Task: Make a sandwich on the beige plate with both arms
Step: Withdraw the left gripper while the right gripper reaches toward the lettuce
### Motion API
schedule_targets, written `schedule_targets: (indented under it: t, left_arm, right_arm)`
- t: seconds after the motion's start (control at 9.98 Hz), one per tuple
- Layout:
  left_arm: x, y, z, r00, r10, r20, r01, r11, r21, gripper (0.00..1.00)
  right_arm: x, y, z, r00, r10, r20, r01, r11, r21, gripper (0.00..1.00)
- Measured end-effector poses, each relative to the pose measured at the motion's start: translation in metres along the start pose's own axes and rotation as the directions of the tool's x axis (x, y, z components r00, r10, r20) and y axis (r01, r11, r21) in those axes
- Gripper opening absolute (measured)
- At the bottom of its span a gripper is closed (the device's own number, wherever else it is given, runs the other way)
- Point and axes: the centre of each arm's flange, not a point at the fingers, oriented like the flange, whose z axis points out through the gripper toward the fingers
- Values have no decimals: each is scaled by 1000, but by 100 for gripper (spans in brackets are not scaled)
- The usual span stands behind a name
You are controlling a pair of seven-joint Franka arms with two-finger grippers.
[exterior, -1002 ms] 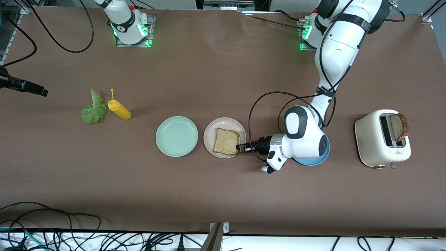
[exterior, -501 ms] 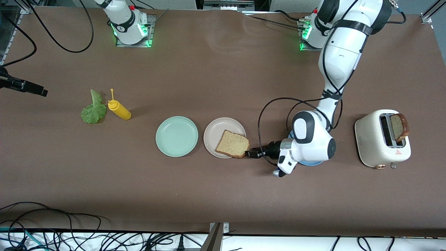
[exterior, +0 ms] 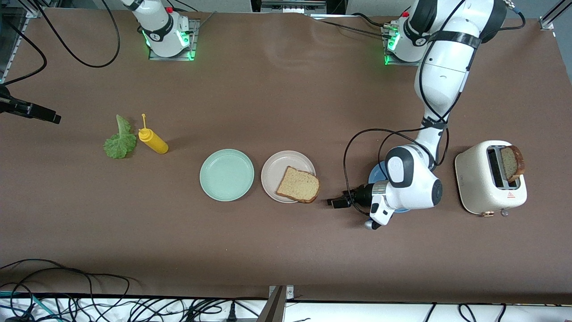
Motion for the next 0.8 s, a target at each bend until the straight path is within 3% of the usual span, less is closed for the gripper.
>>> schedule_targets:
  t: [0.2, 0.3, 0.5, 0.7, 0.8]
  left_arm:
    - [-1, 10, -10, 998, 51, -22, -50, 998, 37, 100]
    - [2, 15, -31, 991, 121, -57, -113, 986, 119, 100]
    - [2, 35, -116, 955, 265, -131, -221, 934, 280, 100]
    - [-19, 49, -244, 917, 323, -233, -233, 910, 341, 100]
    - [-38, 45, -294, 914, 317, -252, -221, 912, 347, 100]
  right_arm:
    - [0, 0, 0, 1000, 0, 0, 0, 1000, 0, 100]
    - [0, 0, 0, 1000, 0, 0, 0, 1000, 0, 100]
    - [0, -3, 1, 1000, -4, 2, 4, 1000, 1, 100]
    - [-1, -23, 1, 999, -35, 3, 34, 999, 25, 100]
    - [-2, -32, 1, 999, -44, 4, 44, 999, 33, 100]
